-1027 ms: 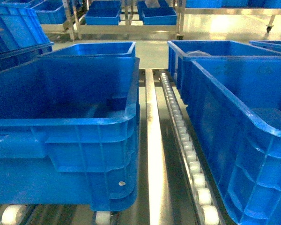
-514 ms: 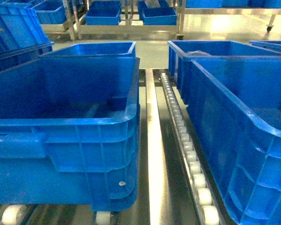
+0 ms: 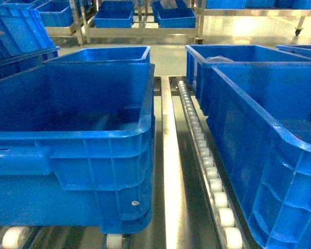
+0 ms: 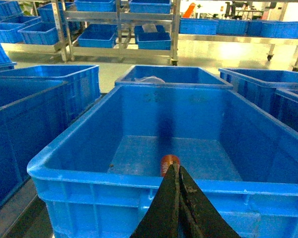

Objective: Sort blue parts and orange caps into right shelf containers

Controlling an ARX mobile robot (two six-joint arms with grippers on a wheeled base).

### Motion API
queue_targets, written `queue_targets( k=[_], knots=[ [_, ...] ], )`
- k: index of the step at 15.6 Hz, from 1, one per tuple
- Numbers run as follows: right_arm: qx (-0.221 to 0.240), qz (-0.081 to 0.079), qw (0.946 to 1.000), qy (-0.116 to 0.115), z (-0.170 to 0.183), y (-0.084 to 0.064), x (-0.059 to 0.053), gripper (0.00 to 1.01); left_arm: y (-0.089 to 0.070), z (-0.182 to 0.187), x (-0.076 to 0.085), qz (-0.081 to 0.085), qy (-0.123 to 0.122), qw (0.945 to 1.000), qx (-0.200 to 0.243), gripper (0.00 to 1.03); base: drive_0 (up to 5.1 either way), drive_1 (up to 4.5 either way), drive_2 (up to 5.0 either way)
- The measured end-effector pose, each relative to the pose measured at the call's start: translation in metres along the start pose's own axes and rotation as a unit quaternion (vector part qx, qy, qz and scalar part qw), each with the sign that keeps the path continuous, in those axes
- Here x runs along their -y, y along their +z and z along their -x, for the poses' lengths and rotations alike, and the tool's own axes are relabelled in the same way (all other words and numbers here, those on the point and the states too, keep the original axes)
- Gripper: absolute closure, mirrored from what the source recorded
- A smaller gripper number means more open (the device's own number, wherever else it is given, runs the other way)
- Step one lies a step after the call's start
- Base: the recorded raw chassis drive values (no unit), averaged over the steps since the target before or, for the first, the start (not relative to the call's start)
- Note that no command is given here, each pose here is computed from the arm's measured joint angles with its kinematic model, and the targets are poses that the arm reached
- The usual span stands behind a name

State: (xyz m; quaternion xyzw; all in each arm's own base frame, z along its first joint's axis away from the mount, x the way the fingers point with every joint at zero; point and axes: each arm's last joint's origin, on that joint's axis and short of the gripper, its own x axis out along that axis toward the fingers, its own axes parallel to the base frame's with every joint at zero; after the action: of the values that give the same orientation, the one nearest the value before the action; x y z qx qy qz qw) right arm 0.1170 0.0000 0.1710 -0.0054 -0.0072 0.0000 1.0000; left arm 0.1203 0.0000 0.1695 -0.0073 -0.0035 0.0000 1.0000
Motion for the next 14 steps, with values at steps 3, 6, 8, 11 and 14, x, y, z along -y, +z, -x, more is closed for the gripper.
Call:
queue_targets(
  k=[3, 6, 8, 11, 14],
  knots=[
    [0.000, 0.000, 1.0000, 0.000, 0.005, 0.000, 0.000, 1.00, 0.000, 0.006, 0.000, 0.000, 0.000, 1.0000, 0.002, 1.01, 0.0, 0.00, 0.0],
    [0.000, 0.000, 1.0000, 0.000, 0.009, 0.000, 0.000, 1.00, 0.000, 0.010, 0.000, 0.000, 0.000, 1.0000, 0.001, 1.01, 0.0, 0.00, 0.0],
    [-0.020, 0.000, 0.9998, 0.000, 0.018, -0.006, 0.000, 1.00, 0.000, 0.012, 0.000, 0.000, 0.002, 1.0000, 0.000, 1.01, 0.0, 0.00, 0.0],
    [-0.002, 0.000, 1.0000, 0.001, 0.020, -0.003, 0.000, 1.00, -0.001, 0.023, 0.000, -0.002, 0.001, 1.0000, 0.001, 1.01, 0.0, 0.00, 0.0],
    [-0.005, 0.000, 1.0000, 0.000, 0.020, -0.004, 0.000, 0.90, -0.004, 0.023, 0.000, -0.002, 0.000, 1.0000, -0.007, 0.93, 0.0, 0.00, 0.0]
  ],
)
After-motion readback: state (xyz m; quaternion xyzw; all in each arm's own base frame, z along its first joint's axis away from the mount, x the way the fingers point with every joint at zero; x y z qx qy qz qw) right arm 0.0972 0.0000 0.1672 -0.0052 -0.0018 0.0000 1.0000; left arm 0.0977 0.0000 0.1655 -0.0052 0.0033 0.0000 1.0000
